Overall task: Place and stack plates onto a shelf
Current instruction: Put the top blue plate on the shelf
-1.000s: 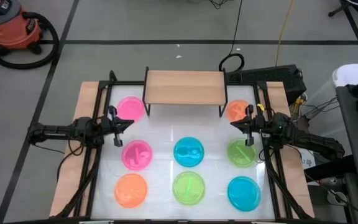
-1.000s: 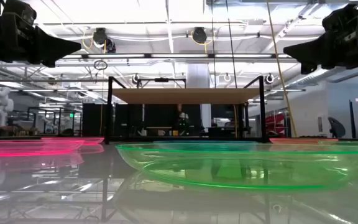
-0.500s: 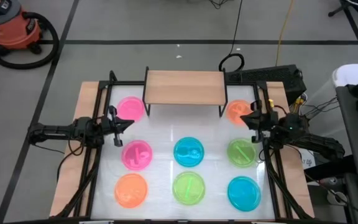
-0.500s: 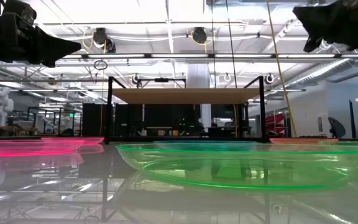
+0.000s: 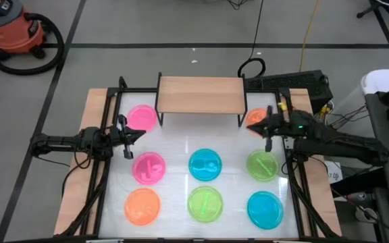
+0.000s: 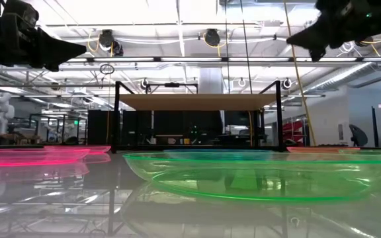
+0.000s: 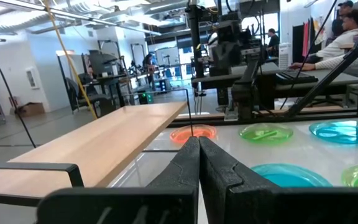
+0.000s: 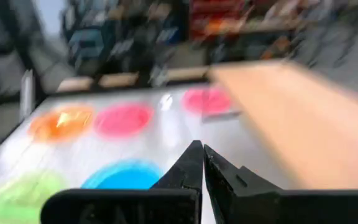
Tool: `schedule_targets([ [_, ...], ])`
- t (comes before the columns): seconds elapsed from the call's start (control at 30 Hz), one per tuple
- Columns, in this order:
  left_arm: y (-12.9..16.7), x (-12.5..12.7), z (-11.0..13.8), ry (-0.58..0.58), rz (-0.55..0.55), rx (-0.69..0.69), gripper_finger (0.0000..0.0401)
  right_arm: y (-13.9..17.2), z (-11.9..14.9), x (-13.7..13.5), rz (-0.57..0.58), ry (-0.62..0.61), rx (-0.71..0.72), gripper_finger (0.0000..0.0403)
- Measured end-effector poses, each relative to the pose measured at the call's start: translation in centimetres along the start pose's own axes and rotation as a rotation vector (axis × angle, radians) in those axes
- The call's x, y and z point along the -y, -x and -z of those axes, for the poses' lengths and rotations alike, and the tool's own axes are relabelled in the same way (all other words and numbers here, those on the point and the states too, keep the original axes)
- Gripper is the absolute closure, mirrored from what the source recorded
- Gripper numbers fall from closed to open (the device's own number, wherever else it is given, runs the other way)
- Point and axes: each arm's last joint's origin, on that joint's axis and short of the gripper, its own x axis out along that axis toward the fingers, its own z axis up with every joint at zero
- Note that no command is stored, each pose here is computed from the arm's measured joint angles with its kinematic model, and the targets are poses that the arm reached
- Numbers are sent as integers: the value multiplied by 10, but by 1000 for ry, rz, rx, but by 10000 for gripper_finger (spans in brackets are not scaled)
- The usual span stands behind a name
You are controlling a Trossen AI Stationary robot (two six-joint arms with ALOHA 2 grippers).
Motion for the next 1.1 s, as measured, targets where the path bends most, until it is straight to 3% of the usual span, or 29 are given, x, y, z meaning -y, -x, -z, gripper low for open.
schedule_targets([
  [0.17,0,0,0,0,0,0,397,-26,12,-14,-105,54,-134,403],
  [0.4,0,0,0,0,0,-2,397,-54,28,-45,-142,157,-225,403],
  [0.67,0,0,0,-1,1,-2,397,-75,72,-68,-252,471,-387,403],
  [0.93,0,0,0,0,1,-1,397,-92,94,-92,-363,623,-315,397],
  [1.1,0,0,0,-1,0,-2,397,-99,102,-99,-377,637,-292,351],
])
